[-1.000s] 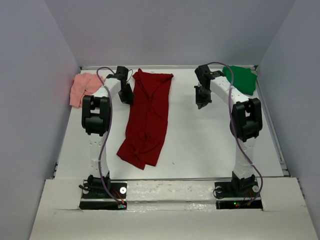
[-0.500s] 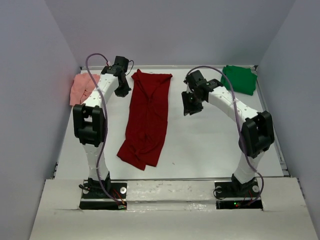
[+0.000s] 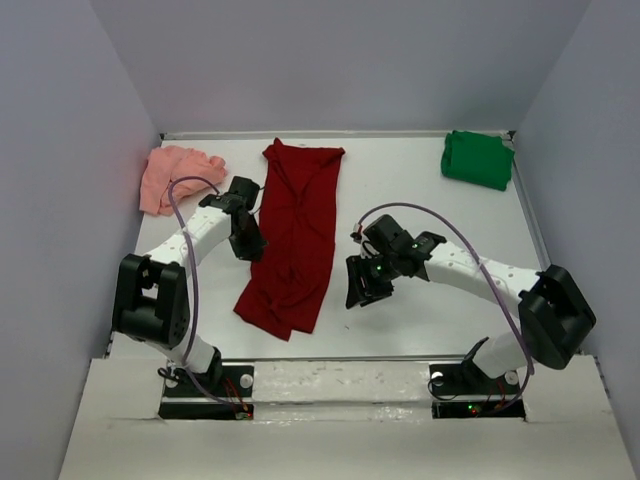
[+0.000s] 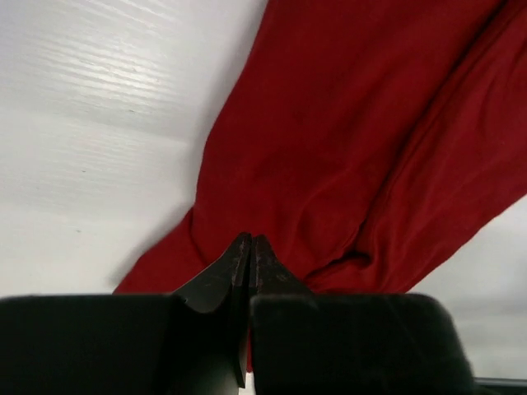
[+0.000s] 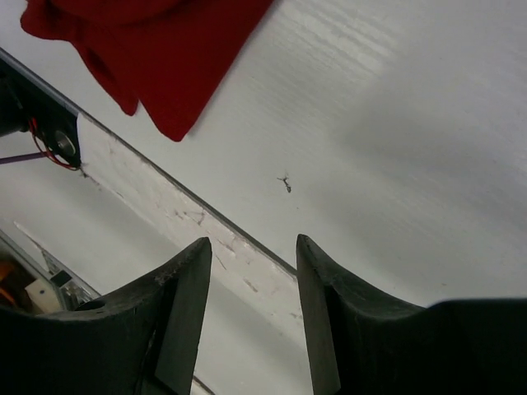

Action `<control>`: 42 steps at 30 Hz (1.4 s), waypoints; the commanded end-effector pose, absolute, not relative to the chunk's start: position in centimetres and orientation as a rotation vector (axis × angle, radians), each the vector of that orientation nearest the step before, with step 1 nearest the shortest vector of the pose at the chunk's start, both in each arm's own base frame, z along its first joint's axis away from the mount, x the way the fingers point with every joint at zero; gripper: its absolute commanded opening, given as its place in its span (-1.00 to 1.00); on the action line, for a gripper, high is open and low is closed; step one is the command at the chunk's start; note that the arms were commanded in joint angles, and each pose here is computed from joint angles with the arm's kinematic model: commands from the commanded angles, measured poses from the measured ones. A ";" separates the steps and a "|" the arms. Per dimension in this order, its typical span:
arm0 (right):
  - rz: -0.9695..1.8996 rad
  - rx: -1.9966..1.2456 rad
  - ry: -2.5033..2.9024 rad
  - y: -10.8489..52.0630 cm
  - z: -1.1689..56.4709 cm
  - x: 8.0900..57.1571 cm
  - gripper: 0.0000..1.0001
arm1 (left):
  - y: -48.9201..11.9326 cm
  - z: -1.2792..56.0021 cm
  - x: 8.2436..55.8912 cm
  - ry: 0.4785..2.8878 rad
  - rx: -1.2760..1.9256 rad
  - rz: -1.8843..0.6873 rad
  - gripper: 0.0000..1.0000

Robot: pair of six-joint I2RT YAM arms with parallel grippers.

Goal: Fold and stack the t-shirts
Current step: Rotate the tshirt 90 degrees

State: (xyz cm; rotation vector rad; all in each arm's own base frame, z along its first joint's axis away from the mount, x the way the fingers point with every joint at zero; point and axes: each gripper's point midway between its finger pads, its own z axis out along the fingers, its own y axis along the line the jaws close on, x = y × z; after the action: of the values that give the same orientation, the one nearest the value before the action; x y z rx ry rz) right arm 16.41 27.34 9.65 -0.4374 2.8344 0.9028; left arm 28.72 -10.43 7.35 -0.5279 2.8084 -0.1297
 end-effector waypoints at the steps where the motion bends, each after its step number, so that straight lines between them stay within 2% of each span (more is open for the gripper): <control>1: 1.057 -0.453 2.729 30.3 11.1 16.4 0.06 | -12.1 9.8 29.1 2.729 -0.499 -0.281 -0.79; 9: 1.113 -0.462 2.726 32.7 10.9 16.3 0.08 | -9.4 9.9 27.4 2.695 -0.564 -0.121 -0.77; 13: 1.122 -0.532 2.779 35.3 8.9 14.9 0.08 | -8.2 10.0 27.3 2.657 -0.630 -0.038 -0.75; 20: 1.086 -0.627 2.838 38.7 5.5 13.5 0.09 | -8.3 10.7 28.7 2.648 -0.601 -0.024 -0.75; 35: 1.061 -0.641 2.837 40.4 4.8 14.5 0.08 | -8.2 12.1 29.5 2.635 -0.537 -0.013 -0.75; 38: 1.048 -0.620 2.840 40.1 5.2 14.5 0.03 | -7.9 12.7 29.6 2.622 -0.538 0.002 -0.75; 40: 1.045 -0.586 2.847 40.1 5.6 14.2 -0.11 | -7.8 13.5 29.8 2.605 -0.529 0.005 -0.75; 41: 1.010 -0.550 2.844 39.7 5.8 14.5 -0.21 | -7.8 14.0 29.9 2.596 -0.527 0.001 -0.75; 42: 1.002 -0.546 2.838 39.9 6.1 14.2 -0.45 | -7.8 14.3 30.1 2.591 -0.525 -0.001 -0.75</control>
State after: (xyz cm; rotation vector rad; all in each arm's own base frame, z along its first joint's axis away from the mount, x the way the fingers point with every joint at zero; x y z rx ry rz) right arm 13.75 38.99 3.62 -0.6046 2.9049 1.0108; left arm 29.17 -8.18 11.56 -0.5494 2.6541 -0.0137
